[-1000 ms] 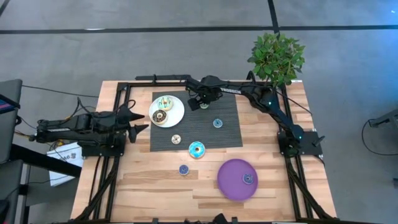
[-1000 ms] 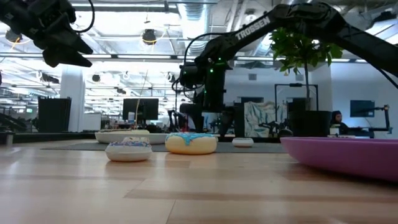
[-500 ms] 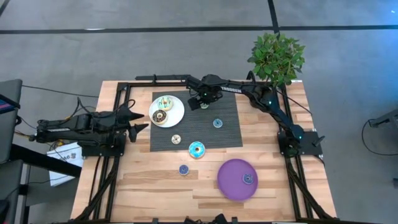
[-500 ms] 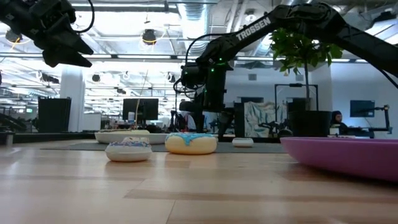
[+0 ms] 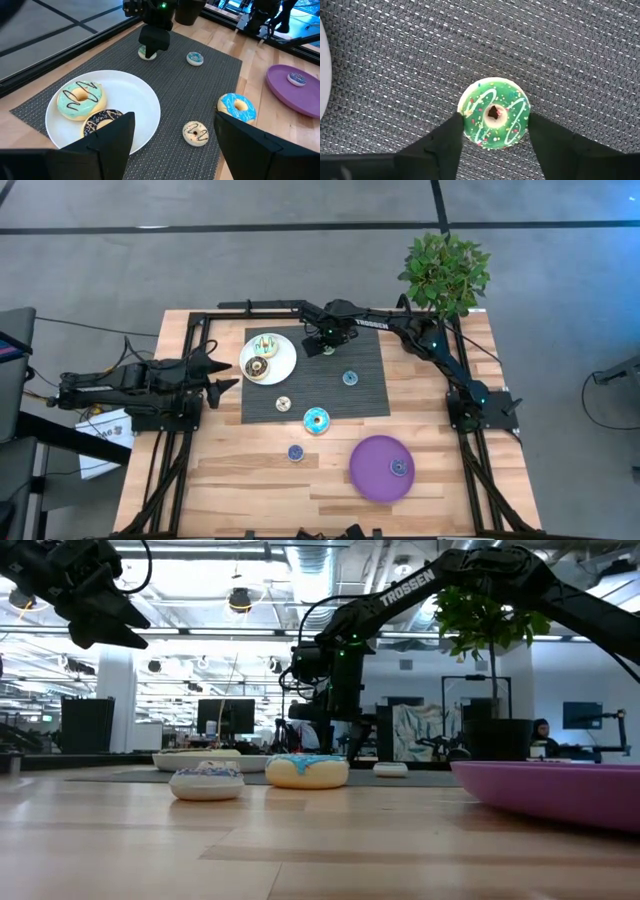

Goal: Pick & Place donuts
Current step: Put the small green donut on the purple plate

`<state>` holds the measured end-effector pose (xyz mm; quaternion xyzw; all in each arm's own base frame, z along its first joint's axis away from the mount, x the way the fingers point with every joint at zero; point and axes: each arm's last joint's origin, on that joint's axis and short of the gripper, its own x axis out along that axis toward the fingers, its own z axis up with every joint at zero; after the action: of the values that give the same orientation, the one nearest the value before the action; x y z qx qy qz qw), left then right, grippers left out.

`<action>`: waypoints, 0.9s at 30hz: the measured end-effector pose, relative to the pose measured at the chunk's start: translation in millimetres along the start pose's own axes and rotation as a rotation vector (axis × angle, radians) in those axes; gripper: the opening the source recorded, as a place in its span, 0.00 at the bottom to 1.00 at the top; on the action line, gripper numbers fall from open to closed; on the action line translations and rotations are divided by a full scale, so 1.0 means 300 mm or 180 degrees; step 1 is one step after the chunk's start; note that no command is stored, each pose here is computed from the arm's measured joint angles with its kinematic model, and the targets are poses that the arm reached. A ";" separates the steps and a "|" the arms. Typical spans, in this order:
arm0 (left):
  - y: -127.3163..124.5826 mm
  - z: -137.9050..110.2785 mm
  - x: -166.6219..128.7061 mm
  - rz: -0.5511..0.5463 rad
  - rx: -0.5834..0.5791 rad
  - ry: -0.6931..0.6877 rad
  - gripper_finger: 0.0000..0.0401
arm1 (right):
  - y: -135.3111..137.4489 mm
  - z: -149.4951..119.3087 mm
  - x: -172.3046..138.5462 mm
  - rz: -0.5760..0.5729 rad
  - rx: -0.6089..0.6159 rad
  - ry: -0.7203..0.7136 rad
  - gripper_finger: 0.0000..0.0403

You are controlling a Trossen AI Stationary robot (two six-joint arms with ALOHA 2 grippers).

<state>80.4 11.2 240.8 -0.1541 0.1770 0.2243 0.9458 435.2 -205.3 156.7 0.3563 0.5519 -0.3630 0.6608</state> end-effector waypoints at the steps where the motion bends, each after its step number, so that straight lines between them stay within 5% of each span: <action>1: 0.000 0.000 0.000 0.0000 0.0000 0.0000 0.66 | 0.000 0.000 0.000 -0.0001 0.0000 0.0001 0.49; 11: -0.001 0.000 0.000 -0.0026 0.0000 0.0011 0.66 | 0.001 -0.002 0.000 0.0035 0.0000 0.0041 0.36; 27: -0.001 0.000 0.000 -0.0028 0.0000 0.0012 0.66 | 0.010 -0.021 -0.002 0.0001 -0.0010 0.0132 0.30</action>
<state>80.5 10.9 240.7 -0.1553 0.1781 0.2198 0.9465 434.8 -198.3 156.6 0.3628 0.5659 -0.3546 0.6498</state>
